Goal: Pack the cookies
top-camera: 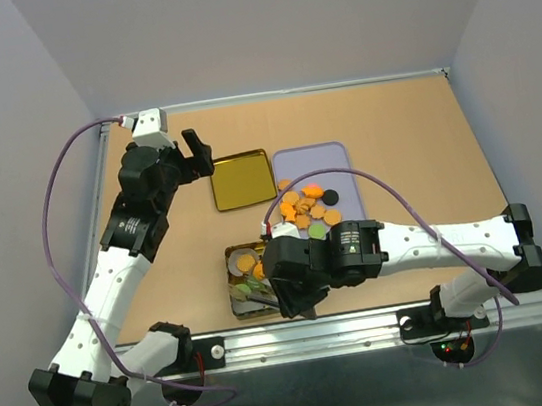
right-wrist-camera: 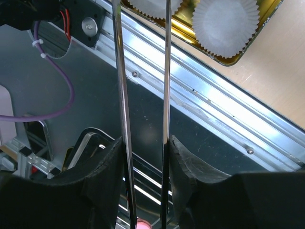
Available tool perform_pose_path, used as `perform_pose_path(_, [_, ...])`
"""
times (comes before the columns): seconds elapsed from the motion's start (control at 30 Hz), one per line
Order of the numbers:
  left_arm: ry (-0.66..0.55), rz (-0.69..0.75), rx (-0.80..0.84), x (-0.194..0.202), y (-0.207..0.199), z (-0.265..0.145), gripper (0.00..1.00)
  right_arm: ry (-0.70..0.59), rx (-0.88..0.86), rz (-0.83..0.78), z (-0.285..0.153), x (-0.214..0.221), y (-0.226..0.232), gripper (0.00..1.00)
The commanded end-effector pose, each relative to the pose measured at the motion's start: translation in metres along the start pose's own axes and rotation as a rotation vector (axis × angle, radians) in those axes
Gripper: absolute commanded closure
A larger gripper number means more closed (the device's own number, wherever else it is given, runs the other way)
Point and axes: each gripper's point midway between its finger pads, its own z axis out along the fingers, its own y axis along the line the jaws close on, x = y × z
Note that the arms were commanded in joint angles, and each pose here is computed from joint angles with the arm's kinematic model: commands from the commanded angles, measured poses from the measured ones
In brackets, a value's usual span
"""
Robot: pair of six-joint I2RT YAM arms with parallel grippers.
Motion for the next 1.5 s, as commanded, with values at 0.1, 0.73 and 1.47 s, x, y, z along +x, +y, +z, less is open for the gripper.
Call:
perform_pose_path(0.1, [-0.063, -0.006, 0.018, -0.013, -0.002, -0.01, 0.01, -0.023, -0.052, 0.023, 0.001, 0.001, 0.012, 0.52])
perform_pose_path(0.73, [-0.067, -0.008, 0.014, -0.011, 0.0, -0.01, 0.01, -0.148, 0.049, 0.017, -0.024, -0.024, -0.003, 0.51])
perform_pose_path(1.47, [-0.049, -0.023, 0.035, 0.001, -0.001, -0.013, 0.01, -0.247, 0.399, 0.364, -0.046, -0.077, -0.134, 0.5])
